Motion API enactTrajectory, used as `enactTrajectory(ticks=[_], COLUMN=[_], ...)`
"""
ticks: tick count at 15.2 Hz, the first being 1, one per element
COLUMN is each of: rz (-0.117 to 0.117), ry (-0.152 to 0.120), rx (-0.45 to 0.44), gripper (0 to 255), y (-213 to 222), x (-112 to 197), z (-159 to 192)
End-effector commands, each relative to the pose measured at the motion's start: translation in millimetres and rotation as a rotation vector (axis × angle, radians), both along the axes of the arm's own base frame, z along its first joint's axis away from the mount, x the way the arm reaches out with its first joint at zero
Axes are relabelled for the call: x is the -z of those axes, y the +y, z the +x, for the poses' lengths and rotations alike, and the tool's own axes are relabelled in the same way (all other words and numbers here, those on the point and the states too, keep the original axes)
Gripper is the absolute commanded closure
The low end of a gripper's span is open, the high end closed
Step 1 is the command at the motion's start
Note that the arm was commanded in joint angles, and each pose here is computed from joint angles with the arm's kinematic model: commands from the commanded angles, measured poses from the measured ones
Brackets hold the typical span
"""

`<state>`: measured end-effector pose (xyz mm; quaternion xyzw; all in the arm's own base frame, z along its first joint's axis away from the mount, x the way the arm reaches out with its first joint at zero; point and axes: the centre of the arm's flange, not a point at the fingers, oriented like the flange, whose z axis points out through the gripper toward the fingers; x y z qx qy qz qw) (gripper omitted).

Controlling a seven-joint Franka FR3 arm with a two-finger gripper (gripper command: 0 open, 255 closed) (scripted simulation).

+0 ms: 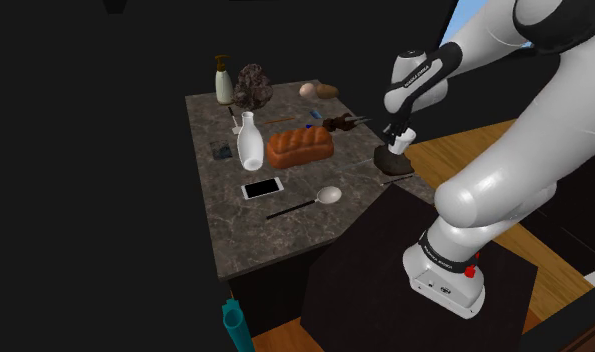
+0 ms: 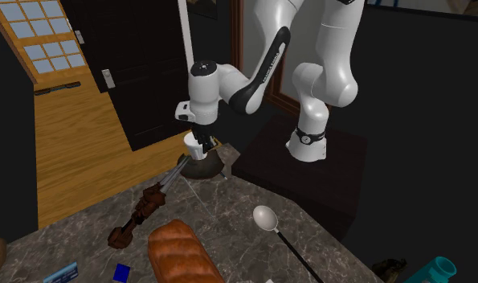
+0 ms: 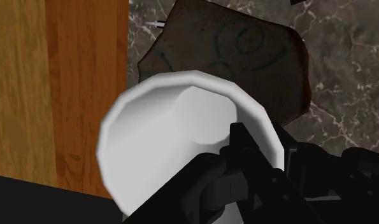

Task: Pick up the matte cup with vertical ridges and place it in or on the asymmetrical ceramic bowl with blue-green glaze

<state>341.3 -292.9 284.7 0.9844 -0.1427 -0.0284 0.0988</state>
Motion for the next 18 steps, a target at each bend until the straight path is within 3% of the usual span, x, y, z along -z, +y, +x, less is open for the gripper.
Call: enactTrajectory(ticks=[1,5,13,14,18], rz=[0.000,0.000,0.000,0.000,0.000], ry=[-0.001,-0.001,-0.001,-0.001,-0.001], rx=[0.000,0.000,0.000,0.000,0.000], gripper=[255,255,255,0,0], y=[0.8,0.8,0.8,0.8,0.8], x=[11.2,34.3,34.3,34.3,34.3], z=[-1.2,-1.2,-1.2,-1.2,-1.2])
